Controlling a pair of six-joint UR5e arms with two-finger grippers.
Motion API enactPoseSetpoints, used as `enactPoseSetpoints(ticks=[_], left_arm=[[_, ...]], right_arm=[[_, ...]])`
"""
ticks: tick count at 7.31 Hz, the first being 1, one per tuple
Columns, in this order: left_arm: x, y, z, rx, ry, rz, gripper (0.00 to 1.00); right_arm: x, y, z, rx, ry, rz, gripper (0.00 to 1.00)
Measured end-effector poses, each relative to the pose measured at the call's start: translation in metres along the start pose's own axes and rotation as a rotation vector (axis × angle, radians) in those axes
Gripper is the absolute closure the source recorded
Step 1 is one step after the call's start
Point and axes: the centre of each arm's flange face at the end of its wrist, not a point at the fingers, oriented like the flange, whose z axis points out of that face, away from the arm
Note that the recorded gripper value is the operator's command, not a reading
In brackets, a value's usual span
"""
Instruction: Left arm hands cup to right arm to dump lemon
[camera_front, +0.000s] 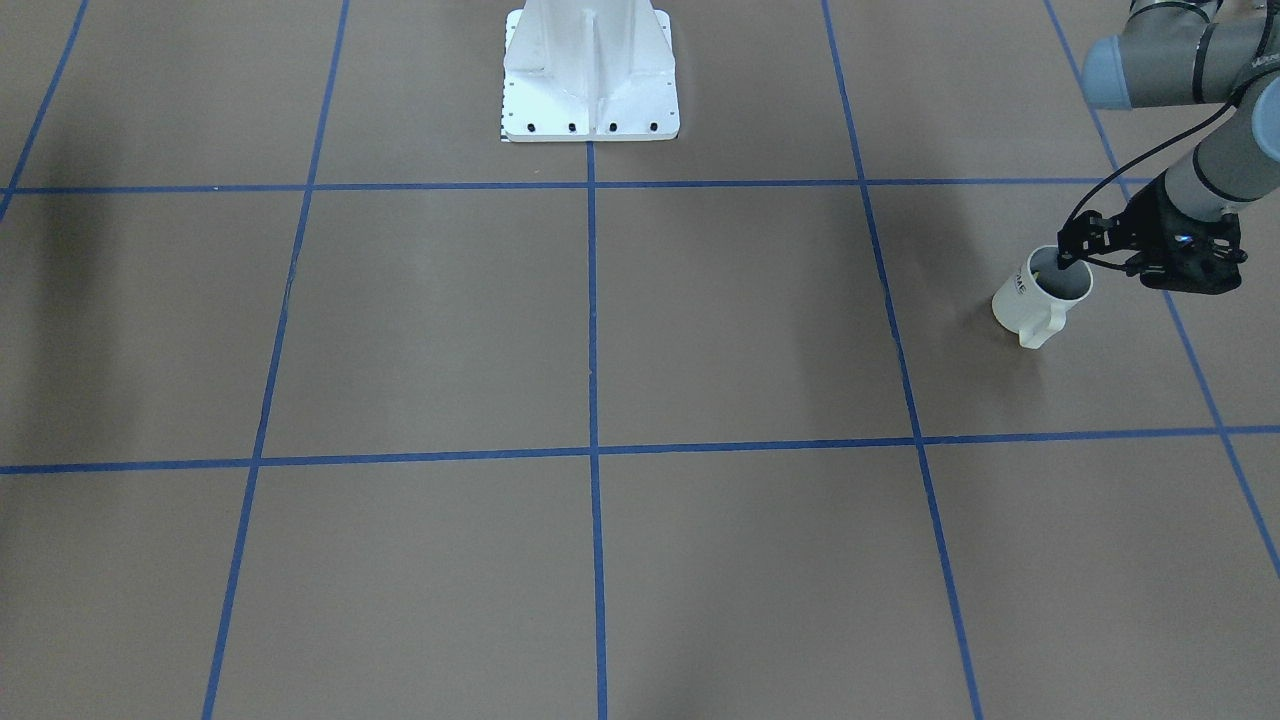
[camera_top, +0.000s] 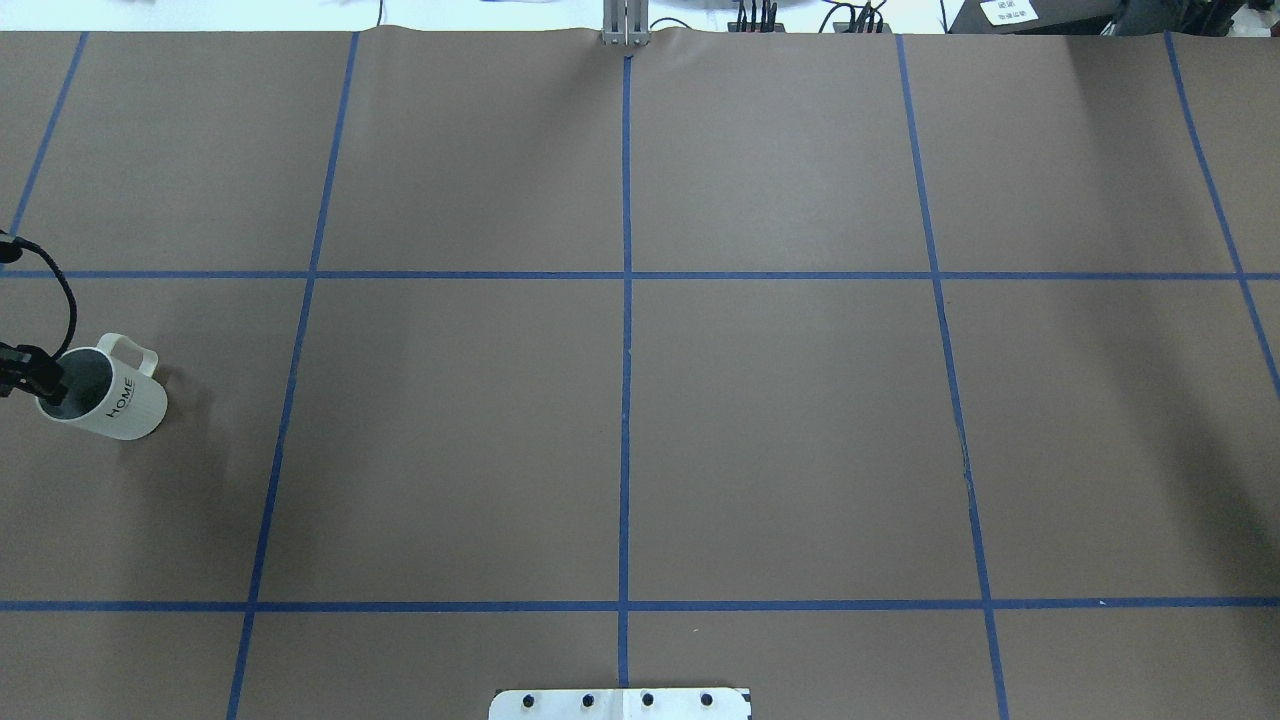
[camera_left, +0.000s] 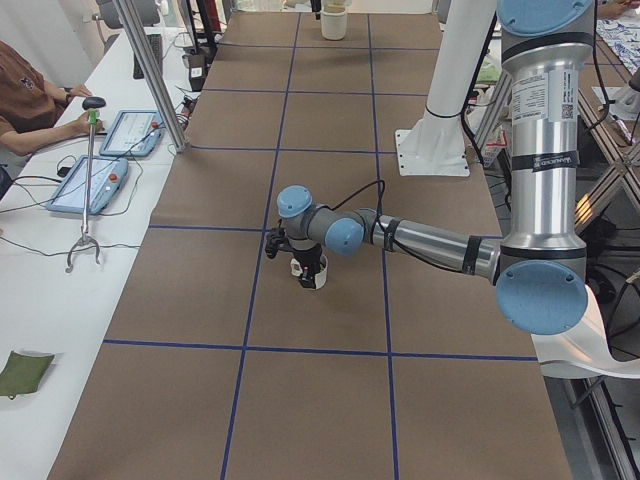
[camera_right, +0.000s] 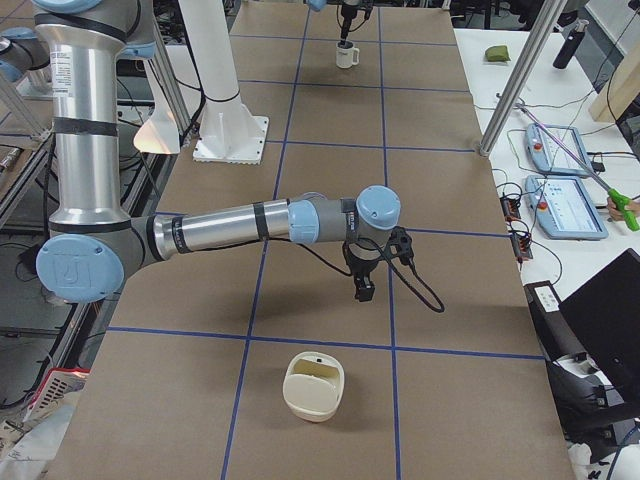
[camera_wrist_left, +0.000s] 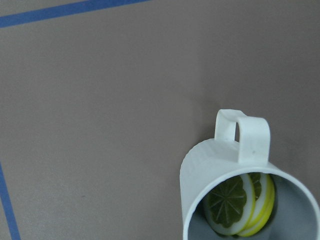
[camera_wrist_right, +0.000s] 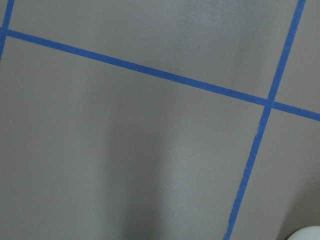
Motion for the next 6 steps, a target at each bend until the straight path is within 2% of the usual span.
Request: enactPoseSetpoints(ticks=[2, 3, 6], left_arm=[[0.005, -0.004, -0.002, 0.005, 0.007, -0.007, 1.0], [0.014, -0.01, -0.009, 0.017, 0.02, -0.042, 1.0], [0.058, -0.017, -0.048, 0.037, 0.119, -0.126, 1.0]], right_arm=[[-0.003, -0.001, 0.002, -0.003, -0.003, -0.005, 0.0], [-0.005, -0.001, 0.002, -0.003, -0.017, -0.007, 0.0], [-0.024, -0.003, -0.006, 0.019, -0.086, -0.031, 0.0]])
